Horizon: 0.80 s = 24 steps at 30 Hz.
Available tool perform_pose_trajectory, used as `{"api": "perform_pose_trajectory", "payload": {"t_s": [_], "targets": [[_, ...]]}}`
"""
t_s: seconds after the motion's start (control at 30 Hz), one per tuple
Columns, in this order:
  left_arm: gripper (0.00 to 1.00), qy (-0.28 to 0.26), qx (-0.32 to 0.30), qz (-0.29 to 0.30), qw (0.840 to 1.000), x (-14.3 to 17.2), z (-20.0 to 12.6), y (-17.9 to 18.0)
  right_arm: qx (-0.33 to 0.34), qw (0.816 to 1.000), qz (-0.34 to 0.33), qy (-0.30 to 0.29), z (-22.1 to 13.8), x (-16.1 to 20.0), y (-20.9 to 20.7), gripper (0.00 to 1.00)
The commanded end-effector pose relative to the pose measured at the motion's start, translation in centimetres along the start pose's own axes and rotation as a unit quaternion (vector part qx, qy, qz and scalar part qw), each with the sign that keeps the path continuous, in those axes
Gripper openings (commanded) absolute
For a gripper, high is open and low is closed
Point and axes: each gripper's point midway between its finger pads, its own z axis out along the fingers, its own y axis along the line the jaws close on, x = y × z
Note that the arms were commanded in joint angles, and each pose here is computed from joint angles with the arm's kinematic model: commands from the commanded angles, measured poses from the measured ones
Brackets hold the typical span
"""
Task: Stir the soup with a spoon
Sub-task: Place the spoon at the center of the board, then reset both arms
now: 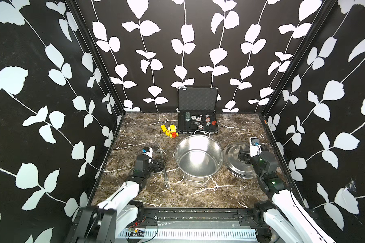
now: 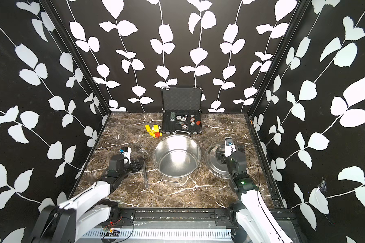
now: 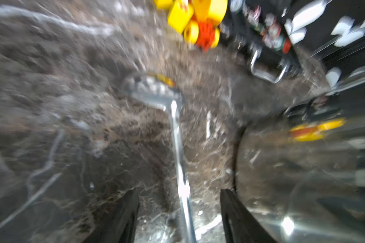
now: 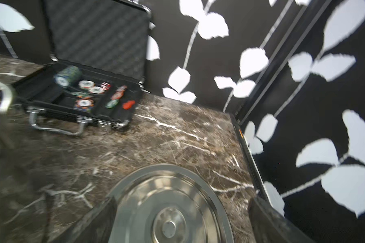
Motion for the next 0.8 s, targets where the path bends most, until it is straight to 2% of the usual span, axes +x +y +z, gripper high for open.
{"api": "perform_pose_trajectory", "payload": {"t_s": [0.0,0.07,0.2,0.3,0.4,0.53,0.67,0.77], "targets": [[0.98,-0.075,-0.069,0.037,0.994,-4.2,-3.3,0.9,0.013,0.998,0.063,-0.01,0.4,-1.1,-1.6,0.99],[0.99,-0.132,-0.118,0.053,0.983,-7.0,-5.5,1.7,0.022,0.997,0.069,0.012,1.1,0.1,-2.1,0.99],[0.99,-0.232,-0.222,0.099,0.942,-11.8,-8.2,3.8,0.02,0.996,0.078,0.048,2.4,2.7,-2.3,0.99],[0.99,-0.252,-0.26,0.178,0.915,-13.3,-6.9,4.3,-0.002,0.995,0.063,0.073,3.6,4.6,-1.3,0.99],[0.99,-0.221,-0.272,0.254,0.901,-12.7,-3.0,4.8,-0.016,0.995,0.056,0.076,4.6,5.8,-0.6,1.0],[0.99,-0.228,-0.249,0.29,0.895,-11.0,0.2,5.2,-0.034,0.995,0.047,0.078,6.0,7.0,0.3,0.99],[0.99,-0.211,-0.214,0.303,0.904,-9.6,2.7,5.2,-0.057,0.994,0.047,0.075,7.1,7.9,1.1,1.0],[0.99,-0.22,-0.208,0.301,0.904,-9.8,3.4,5.4,-0.065,0.995,0.05,0.065,7.8,7.8,1.5,0.99]]}}
